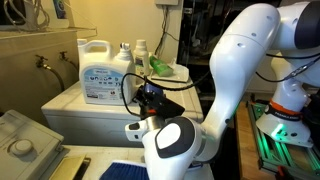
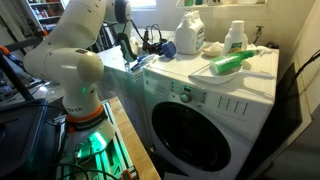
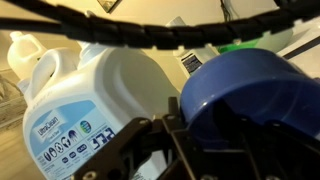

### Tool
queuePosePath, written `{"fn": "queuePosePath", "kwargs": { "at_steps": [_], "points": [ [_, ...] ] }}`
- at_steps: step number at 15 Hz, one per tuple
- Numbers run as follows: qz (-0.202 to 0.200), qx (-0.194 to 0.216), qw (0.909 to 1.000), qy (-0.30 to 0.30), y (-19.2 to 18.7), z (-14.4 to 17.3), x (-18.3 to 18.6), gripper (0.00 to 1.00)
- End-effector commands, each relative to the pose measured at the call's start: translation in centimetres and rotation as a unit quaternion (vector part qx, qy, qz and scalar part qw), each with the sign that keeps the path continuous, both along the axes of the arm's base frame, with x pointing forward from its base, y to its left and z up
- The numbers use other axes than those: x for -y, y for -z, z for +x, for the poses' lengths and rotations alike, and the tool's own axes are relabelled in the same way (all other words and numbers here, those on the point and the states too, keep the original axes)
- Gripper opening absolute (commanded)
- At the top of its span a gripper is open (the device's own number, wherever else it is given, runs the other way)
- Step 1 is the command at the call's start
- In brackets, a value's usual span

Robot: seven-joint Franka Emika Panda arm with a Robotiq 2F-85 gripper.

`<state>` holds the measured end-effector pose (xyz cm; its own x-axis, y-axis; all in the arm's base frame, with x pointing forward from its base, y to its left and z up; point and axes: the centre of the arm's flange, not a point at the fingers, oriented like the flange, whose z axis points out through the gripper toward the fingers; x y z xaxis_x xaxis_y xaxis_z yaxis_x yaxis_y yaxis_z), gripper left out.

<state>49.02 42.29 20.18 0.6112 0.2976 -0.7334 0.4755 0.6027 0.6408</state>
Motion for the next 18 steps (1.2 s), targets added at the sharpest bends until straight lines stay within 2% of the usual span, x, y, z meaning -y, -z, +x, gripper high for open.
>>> {"fn": "queuePosePath", "kwargs": {
  "at_steps": [1,4,5,8,13,14,16,18],
  "points": [
    [0.004,0.006,1.0000,-0.003,0.8,-0.4,0.4,0.73],
    [0.038,0.005,0.9993,0.004,0.4,-0.3,0.1,0.96],
    [0.051,0.005,0.9987,0.006,0.3,-0.3,0.1,0.99],
    [0.088,0.004,0.9960,0.017,-0.6,-0.1,0.1,1.00],
    [0.198,0.008,0.9795,0.036,-2.6,1.1,0.7,1.00],
    [0.146,0.018,0.9885,0.032,-2.7,1.2,-0.3,1.00],
    [0.174,0.017,0.9841,0.034,-3.3,1.7,-0.2,1.00],
    [0.178,0.017,0.9832,0.035,-3.4,1.8,-0.1,1.00]
  ]
}}
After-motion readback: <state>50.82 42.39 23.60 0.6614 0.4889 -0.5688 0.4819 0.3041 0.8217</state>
